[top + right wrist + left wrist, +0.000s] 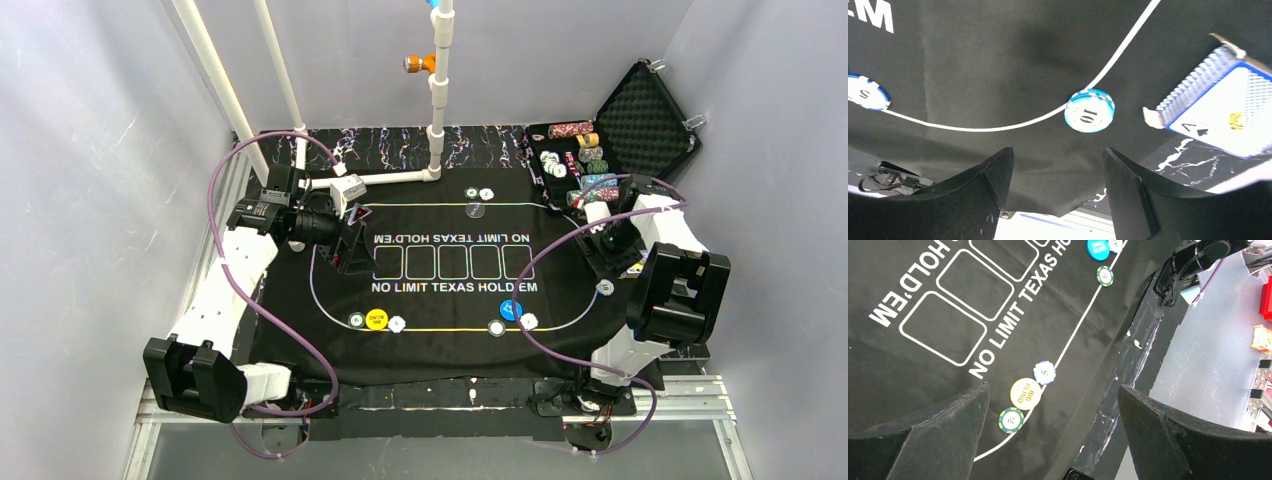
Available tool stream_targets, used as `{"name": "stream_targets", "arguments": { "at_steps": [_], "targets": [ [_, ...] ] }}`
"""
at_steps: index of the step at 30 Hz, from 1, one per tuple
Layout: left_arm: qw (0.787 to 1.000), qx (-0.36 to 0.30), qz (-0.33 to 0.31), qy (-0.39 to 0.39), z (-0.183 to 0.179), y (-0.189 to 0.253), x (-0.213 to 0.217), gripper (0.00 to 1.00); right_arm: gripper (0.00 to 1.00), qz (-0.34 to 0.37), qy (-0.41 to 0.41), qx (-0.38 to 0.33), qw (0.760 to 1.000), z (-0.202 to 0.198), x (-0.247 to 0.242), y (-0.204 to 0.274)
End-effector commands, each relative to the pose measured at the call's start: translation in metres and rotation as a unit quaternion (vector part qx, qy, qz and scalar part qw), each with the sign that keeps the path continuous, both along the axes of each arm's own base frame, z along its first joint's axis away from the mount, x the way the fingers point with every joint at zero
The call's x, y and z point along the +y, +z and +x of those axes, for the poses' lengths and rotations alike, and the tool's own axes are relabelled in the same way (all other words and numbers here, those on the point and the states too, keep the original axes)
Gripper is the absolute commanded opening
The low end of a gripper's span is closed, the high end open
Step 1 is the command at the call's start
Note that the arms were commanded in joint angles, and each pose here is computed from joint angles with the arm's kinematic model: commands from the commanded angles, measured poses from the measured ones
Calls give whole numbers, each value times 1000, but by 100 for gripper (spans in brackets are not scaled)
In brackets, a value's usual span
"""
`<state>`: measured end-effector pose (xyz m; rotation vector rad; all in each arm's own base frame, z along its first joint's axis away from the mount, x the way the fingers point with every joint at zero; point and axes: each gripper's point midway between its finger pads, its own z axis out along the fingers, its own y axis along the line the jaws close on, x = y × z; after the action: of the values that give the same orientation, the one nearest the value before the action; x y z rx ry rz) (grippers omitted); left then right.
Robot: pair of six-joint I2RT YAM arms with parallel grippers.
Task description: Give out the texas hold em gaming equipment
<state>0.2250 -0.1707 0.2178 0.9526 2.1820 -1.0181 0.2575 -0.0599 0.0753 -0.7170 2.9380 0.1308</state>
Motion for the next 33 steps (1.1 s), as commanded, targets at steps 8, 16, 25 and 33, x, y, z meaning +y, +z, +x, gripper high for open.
{"name": "stream_targets", "arguments": {
  "at_steps": [8,16,25,33],
  "targets": [
    [999,27,-17,-6,-11,-4,-4,99,77,-7,-23,25,999,-7,-14,-35],
    [999,27,-18,-5,-11,-2,-5,99,78,-5,-33,31,999,-5,-23,-46],
    [999,28,-18,-4,-10,-2,-5,99,73,-1,-34,35,999,-3,-23,-54],
    [999,32,-20,-4,-10,-2,-6,99,66,-1,-37,30,999,4,-24,-56]
  ]
}}
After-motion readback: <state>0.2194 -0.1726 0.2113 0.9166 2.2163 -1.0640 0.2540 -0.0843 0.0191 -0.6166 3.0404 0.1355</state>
